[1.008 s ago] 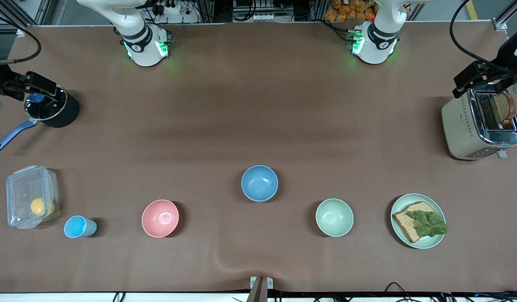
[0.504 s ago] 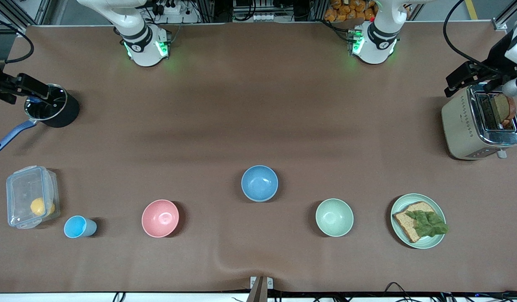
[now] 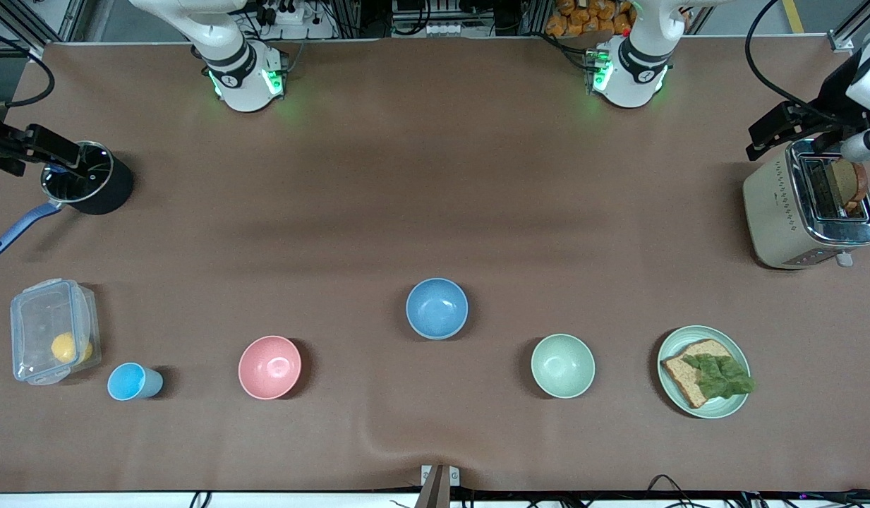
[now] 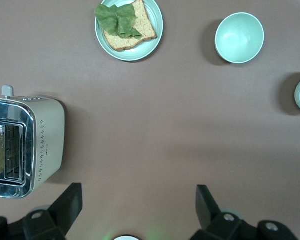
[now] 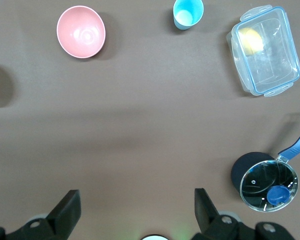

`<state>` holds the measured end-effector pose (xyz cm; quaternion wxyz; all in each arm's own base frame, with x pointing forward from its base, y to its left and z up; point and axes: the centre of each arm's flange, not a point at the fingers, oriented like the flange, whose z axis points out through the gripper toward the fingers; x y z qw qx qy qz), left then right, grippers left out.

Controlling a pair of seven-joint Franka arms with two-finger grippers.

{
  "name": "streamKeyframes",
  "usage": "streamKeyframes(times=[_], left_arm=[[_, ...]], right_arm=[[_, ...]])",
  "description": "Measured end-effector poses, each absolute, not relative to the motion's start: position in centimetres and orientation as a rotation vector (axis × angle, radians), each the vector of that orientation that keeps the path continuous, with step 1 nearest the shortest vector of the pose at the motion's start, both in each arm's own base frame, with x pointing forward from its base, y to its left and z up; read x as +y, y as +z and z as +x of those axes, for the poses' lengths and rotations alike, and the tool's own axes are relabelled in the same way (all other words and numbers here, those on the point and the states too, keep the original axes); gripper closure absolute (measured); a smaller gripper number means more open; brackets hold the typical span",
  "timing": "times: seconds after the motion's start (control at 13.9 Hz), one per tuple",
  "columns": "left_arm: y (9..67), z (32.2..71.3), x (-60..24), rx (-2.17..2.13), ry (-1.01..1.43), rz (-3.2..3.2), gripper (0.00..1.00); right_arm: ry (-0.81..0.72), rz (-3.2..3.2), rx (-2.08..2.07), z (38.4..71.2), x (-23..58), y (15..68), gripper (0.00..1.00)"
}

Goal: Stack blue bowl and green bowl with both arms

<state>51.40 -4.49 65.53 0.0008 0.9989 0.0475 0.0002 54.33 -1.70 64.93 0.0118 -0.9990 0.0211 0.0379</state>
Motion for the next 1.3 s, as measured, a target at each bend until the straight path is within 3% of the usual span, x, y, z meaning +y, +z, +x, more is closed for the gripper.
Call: streamKeyframes(times=[1.3], left_arm=[[66.29, 50.91, -4.56, 0.144, 0.024, 3.136, 0.00]], right_arm=[[0.120, -3.115, 0.064, 54.33, -1.66, 64.88, 0.00]])
